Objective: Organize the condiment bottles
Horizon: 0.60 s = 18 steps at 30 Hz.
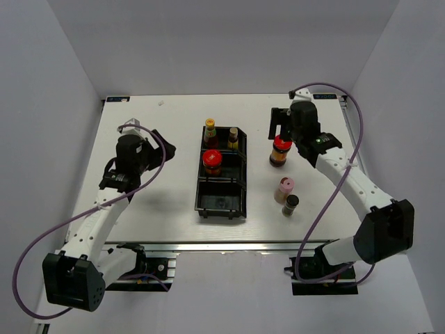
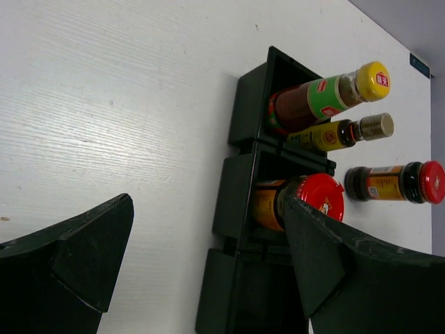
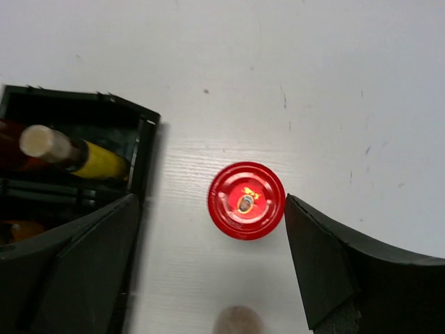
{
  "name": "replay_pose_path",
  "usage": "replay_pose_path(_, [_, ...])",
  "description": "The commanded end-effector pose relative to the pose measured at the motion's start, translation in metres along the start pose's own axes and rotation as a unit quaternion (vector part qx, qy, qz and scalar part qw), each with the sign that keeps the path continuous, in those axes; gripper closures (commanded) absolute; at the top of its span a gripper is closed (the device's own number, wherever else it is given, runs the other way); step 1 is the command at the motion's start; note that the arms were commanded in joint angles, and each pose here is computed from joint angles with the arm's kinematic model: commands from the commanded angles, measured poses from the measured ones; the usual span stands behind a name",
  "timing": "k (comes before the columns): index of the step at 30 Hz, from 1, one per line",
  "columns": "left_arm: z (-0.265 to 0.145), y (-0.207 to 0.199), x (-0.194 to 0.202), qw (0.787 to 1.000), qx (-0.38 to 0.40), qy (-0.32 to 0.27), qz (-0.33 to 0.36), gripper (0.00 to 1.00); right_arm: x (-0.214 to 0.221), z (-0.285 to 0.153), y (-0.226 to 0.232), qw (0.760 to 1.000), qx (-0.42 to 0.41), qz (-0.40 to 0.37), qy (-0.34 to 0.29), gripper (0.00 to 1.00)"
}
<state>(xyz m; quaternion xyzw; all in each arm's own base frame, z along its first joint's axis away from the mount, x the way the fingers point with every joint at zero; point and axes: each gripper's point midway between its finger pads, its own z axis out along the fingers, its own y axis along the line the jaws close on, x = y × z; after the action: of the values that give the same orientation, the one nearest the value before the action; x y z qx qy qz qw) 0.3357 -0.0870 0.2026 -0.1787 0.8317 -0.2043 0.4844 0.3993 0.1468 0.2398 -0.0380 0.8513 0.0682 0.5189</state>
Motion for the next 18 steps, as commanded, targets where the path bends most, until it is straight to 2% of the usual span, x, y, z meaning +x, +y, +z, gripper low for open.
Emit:
replay_pose_path(1, [-0.003, -0.026, -0.011, 0.999, 0.047, -0.011, 0.011, 0.02, 0.021, 0.010, -0.007, 0.999, -0.002, 0.004, 0.038, 0.11])
replay_pose_path(9, [-0.004, -0.039, -0.006, 0.998, 0.055, -0.005, 0.028, 0.02, 0.047, 0.051, -0.013, 0.996, -0.010, 0.009, 0.092, 0.11])
replay_pose_path(18, [-0.006, -0.036, -0.007, 0.999, 0.037, -0.013, 0.033, 0.02, 0.065, 0.071, -0.024, 0.993, 0.027, 0.010, 0.116, 0.13])
